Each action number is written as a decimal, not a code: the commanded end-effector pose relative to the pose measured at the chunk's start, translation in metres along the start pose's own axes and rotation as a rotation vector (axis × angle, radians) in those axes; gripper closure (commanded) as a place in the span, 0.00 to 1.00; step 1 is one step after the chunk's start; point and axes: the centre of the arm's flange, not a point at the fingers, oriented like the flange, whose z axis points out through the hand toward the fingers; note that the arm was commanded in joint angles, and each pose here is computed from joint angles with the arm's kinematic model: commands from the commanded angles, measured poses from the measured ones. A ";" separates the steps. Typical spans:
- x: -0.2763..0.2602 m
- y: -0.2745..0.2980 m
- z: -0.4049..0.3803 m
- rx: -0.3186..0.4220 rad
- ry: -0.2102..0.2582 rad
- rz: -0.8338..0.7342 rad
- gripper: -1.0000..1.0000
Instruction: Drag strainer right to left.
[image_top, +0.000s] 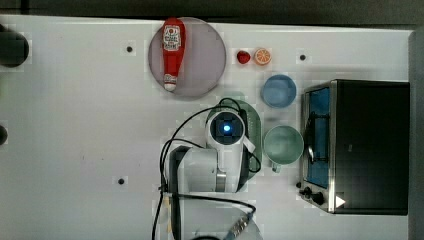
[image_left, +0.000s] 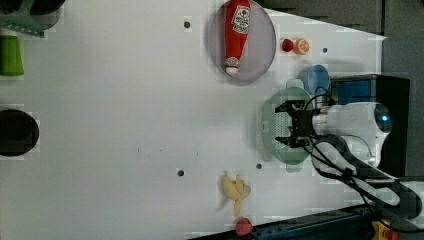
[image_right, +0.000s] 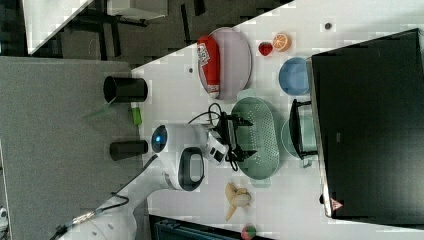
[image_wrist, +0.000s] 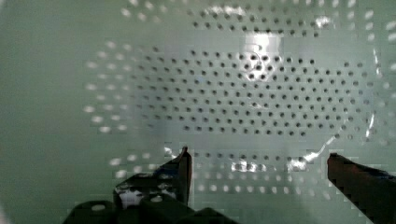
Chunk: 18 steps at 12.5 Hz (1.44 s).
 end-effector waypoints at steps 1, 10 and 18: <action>-0.025 0.004 -0.001 0.010 0.005 0.076 0.00; -0.103 0.005 0.000 0.008 -0.003 -0.009 0.00; -0.203 0.014 -0.005 0.023 -0.014 0.085 0.00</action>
